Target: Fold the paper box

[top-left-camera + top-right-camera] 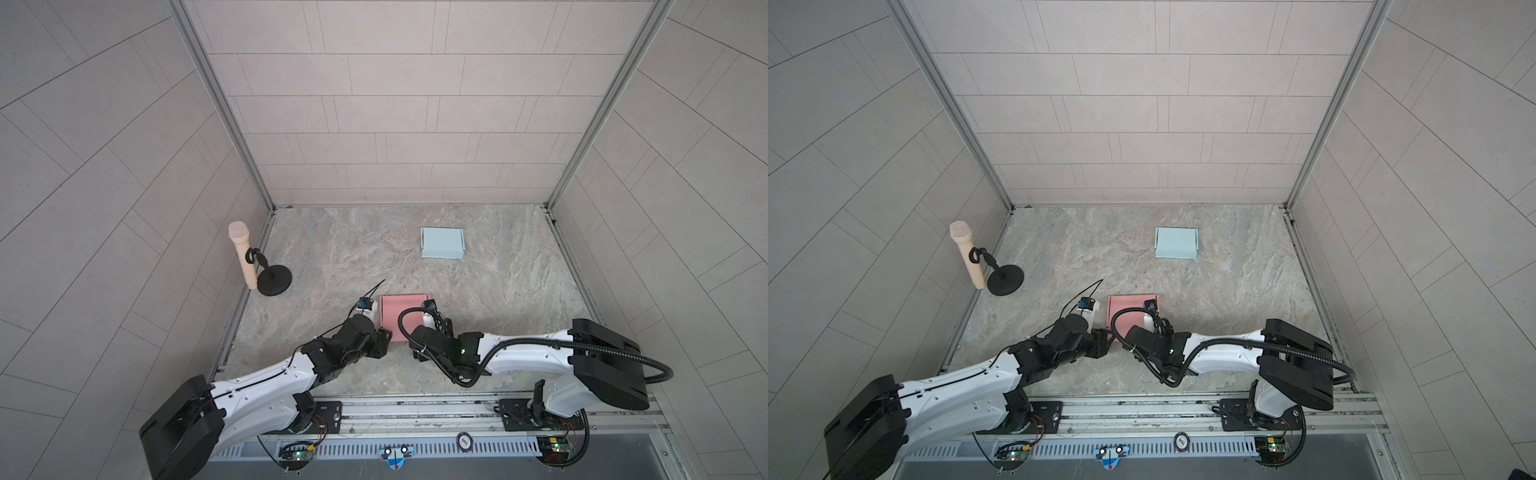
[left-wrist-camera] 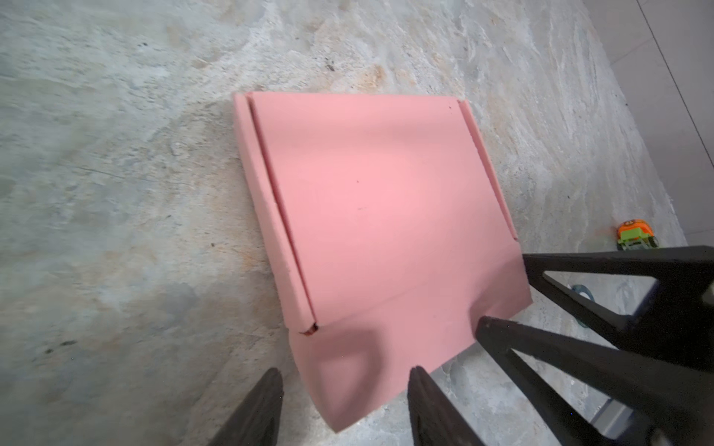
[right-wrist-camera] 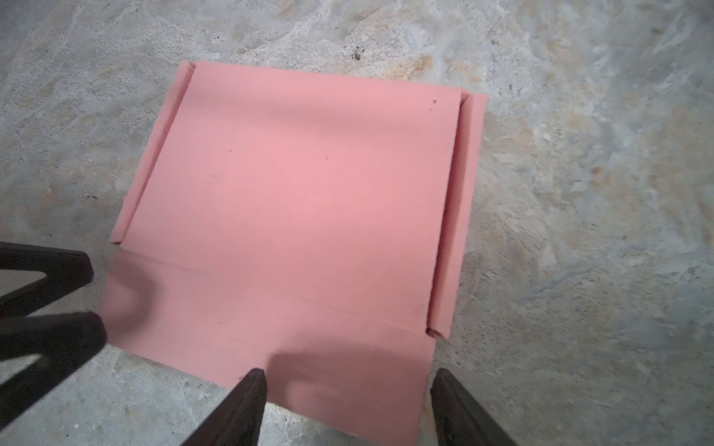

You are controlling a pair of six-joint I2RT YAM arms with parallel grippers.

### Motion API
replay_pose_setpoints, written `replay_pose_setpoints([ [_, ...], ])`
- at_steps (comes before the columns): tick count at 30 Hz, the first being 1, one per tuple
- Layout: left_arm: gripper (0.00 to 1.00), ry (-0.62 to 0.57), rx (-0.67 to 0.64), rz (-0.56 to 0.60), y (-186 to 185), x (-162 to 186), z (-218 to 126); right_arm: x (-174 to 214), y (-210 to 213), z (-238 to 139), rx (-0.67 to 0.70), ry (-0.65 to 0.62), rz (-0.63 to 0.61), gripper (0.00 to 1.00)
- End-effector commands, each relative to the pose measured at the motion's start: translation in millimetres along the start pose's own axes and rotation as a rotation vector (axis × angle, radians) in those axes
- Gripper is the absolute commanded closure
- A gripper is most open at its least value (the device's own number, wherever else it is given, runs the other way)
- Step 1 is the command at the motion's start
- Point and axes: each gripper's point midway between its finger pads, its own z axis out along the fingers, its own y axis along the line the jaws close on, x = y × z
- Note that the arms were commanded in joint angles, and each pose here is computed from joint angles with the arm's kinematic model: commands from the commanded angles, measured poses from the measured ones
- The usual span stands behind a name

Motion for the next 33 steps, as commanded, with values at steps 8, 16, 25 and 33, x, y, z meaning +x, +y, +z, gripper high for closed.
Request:
replay_pose_setpoints([
  [8, 0.45, 0.053, 0.033, 0.0, -6.2, -4.2, 2.0, -2.3, -5.9, -1.4, 0.013, -0.01, 0.004, 0.3],
  [16, 0.34, 0.041, 0.096, -0.03, -20.7, 6.1, 2.6, -3.2, 5.2, -0.2, -0.034, -0.004, 0.02, 0.3],
  [25, 0.35, 0.03, 0.119, -0.036, -30.2, 6.9, 4.2, -1.7, 19.7, 2.8, -0.064, 0.011, 0.019, 0.3],
  [33, 0.37, 0.011, 0.134, -0.045, -30.0, 6.1, -0.4, -1.9, 24.0, 2.4, -0.063, 0.018, 0.011, 0.3],
])
